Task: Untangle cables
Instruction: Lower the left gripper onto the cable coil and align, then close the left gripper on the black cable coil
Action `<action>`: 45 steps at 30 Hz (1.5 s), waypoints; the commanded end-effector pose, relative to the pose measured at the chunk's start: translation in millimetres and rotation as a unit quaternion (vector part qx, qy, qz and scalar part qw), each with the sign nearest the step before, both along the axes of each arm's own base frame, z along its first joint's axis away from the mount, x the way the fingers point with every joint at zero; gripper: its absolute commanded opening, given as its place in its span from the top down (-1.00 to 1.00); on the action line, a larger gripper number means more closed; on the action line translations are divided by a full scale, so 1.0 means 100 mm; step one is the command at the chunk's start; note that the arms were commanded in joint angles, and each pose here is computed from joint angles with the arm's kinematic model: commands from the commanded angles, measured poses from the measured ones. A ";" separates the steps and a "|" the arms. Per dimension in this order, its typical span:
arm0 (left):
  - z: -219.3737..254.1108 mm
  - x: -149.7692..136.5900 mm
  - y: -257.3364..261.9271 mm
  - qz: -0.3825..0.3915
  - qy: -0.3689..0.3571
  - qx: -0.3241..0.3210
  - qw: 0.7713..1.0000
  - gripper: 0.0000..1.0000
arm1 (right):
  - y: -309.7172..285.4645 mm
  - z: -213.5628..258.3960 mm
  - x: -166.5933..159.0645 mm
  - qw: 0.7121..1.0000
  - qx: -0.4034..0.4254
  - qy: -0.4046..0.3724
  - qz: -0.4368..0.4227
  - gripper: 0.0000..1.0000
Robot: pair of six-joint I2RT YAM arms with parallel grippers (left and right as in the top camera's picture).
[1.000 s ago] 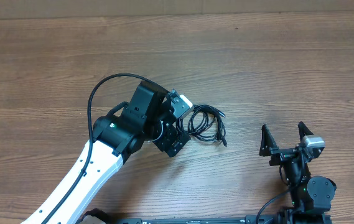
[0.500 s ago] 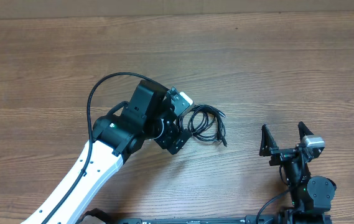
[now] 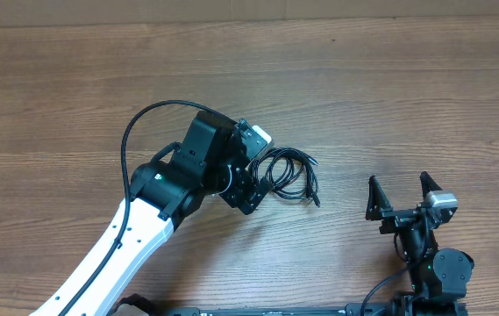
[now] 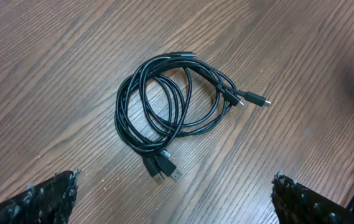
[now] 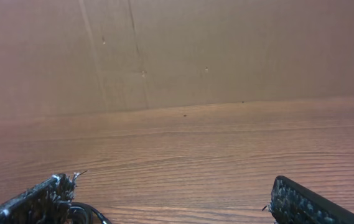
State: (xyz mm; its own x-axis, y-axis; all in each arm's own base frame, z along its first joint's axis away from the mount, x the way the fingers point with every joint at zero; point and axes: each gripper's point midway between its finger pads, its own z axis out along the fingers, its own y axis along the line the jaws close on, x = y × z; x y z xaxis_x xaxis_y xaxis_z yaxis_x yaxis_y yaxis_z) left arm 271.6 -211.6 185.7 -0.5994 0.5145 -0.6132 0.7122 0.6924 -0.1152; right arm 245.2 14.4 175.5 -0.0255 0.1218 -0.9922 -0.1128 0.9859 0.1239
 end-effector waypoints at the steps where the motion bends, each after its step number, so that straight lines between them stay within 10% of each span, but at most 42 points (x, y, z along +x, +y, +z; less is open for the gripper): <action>1: 0.19 0.07 -0.05 0.008 -0.016 -0.015 1.000 -0.99 | -0.02 -0.02 0.00 1.000 0.002 -0.001 -0.006 -1.00; 45: 0.25 0.34 -0.19 0.026 -0.016 -0.021 0.999 -1.00 | -0.02 -0.02 0.00 1.000 0.001 -0.001 -0.006 -0.99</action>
State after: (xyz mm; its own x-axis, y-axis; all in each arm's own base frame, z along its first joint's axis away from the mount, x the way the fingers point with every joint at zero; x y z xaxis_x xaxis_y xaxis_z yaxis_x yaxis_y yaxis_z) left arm 296.5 -222.8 221.0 -0.5757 0.4599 -0.6760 0.6917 0.7148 -0.1028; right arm 245.2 14.5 175.4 -0.0259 0.1218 -0.9922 -0.1132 0.9858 0.1240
